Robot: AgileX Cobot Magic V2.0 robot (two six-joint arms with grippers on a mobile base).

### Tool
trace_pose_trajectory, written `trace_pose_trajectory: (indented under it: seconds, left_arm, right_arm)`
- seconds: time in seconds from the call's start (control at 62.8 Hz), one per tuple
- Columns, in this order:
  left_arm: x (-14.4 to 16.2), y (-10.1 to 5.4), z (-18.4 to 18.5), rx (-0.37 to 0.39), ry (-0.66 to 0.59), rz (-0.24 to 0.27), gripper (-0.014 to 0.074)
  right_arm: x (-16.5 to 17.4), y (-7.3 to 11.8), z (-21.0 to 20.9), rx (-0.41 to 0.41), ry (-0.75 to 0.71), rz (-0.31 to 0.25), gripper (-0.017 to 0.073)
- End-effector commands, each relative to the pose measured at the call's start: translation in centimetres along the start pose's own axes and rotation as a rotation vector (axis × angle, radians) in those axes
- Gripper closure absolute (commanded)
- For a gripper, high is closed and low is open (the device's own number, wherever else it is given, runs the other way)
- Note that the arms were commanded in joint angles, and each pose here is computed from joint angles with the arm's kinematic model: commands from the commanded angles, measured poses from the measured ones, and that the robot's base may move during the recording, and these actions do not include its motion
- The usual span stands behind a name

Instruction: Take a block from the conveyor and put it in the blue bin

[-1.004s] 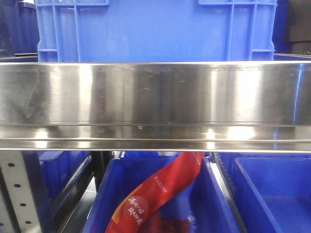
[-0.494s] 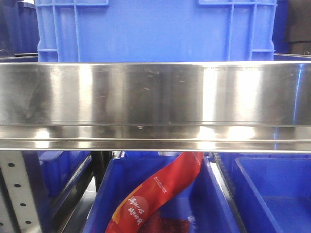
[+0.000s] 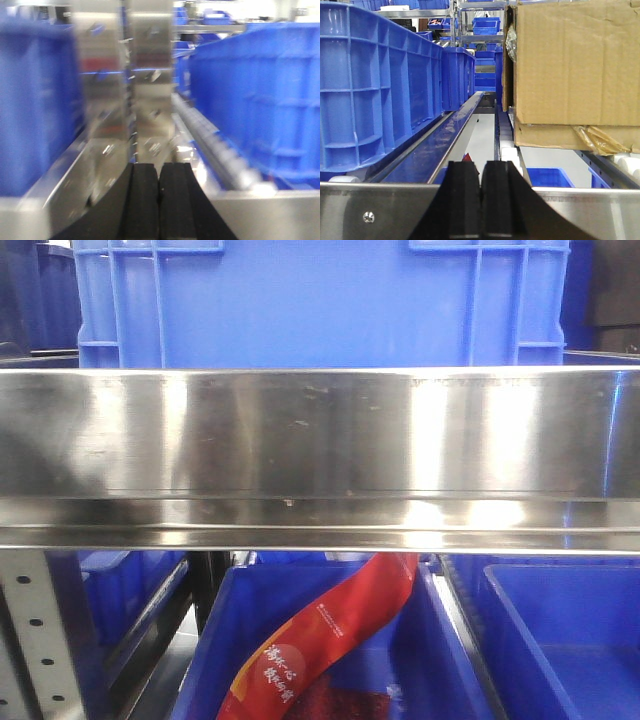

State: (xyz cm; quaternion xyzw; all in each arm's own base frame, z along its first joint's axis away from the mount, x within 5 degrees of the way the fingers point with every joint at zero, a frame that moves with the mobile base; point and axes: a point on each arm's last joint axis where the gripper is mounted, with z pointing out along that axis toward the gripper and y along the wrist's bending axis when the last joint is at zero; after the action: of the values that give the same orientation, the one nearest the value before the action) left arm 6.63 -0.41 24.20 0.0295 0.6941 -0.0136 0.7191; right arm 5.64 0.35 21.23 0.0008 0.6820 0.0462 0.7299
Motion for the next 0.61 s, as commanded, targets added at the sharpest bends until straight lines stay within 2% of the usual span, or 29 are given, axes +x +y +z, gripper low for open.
trace_pose_trajectory:
  seconds: [0.0, 0.08, 0.143, 0.175, 0.271, 0.43, 0.59]
  left_arm:
    - [1.4, 0.2, -0.6, -0.034, -0.029, -0.026, 0.0704]
    - [2.8, 0.2, -1.0, -0.047, -0.041, -0.055, 0.0704]
    - [2.9, 0.2, -1.1, -0.047, -0.047, -0.044, 0.0704]
    - [3.3, 0.2, -1.1, -0.049, -0.008, -0.027, 0.0704]
    - [3.4, 0.2, -1.1, -0.048, 0.008, -0.025, 0.0704]
    - [3.3, 0.2, -1.1, -0.048, 0.001, -0.06, 0.0704]
    - [3.3, 0.2, -1.1, -0.048, 0.001, -0.06, 0.0704]
  right_arm:
    - [-0.2, 0.0, 0.0, 0.006, -0.025, -0.008, 0.0721]
    - [-0.2, 0.0, 0.0, 0.006, -0.025, -0.008, 0.0721]
    - [-0.2, 0.0, 0.0, 0.006, -0.025, -0.008, 0.0721]
    - [-0.2, 0.0, 0.0, 0.006, -0.025, -0.008, 0.0721]
    - [-0.2, 0.0, 0.0, 0.006, -0.025, -0.008, 0.0721]
    - [-0.2, 0.0, 0.0, 0.006, -0.025, -0.008, 0.0721]
    - [-0.2, 0.0, 0.0, 0.006, -0.025, -0.008, 0.0721]
